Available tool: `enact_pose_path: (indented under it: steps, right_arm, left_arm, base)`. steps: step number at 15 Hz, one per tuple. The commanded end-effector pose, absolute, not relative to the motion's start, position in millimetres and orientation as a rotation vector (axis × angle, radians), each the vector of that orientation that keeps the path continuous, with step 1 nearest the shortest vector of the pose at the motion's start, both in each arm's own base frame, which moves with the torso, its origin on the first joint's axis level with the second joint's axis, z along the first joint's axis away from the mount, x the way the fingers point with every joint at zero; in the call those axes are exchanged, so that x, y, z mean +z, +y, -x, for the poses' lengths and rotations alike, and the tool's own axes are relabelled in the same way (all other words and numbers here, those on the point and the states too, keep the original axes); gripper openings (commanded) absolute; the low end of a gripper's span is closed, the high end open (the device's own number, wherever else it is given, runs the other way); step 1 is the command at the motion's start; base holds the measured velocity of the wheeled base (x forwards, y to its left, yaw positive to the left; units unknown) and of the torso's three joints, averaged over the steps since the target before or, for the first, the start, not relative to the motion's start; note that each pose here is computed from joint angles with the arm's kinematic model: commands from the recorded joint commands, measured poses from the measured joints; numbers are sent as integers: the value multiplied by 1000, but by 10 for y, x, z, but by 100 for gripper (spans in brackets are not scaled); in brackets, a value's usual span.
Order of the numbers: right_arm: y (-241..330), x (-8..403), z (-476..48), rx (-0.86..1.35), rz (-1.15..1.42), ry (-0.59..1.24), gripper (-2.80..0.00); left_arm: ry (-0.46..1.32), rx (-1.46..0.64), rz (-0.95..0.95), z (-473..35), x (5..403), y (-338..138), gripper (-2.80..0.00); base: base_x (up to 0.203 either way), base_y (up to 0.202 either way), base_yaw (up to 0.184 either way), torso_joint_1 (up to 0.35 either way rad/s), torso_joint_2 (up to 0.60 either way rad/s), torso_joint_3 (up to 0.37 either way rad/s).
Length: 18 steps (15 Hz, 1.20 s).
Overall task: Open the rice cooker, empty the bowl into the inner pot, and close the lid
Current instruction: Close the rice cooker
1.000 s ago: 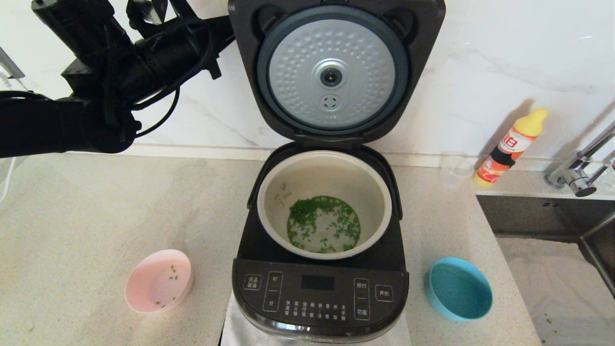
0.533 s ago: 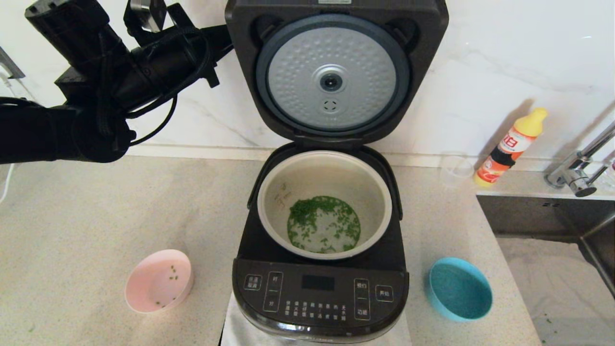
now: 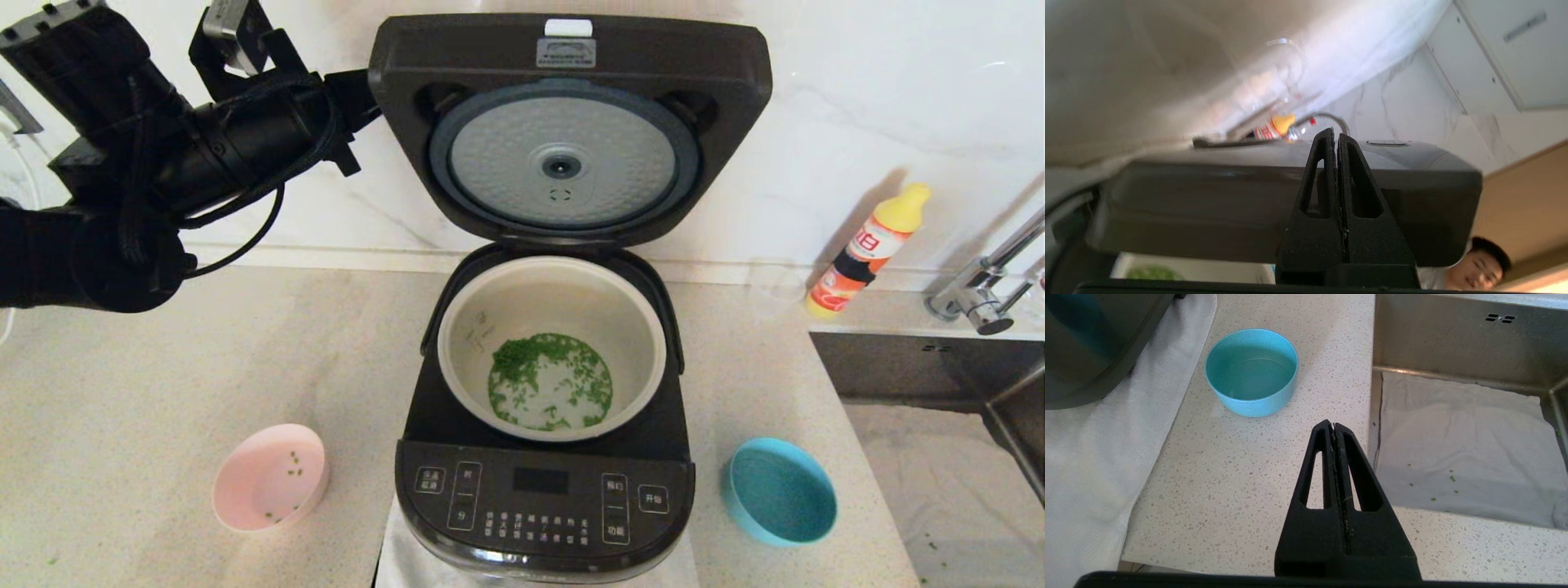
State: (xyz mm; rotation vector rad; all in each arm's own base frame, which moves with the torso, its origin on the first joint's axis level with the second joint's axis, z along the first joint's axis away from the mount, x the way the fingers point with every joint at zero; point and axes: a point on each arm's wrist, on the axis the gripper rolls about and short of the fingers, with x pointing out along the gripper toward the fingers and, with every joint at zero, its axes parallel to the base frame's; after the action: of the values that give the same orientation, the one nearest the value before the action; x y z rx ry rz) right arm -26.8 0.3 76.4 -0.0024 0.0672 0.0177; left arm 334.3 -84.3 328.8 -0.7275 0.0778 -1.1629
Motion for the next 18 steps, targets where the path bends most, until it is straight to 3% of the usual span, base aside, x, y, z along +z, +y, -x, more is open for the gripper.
enact_pose_path:
  steps: [1, 18]
  right_arm:
    - [3, 763, 268, 19, 3, 67, -280]
    - [3, 763, 268, 19, 3, 67, -280]
  left_arm:
    - [93, -1166, 722, -3181, 3269, -816, -280]
    - [253, -1152, 656, -2390, 2598, -748, -280]
  base:
    - [0, 0, 0, 0, 0, 0]
    - [0, 0, 0, 0, 0, 0]
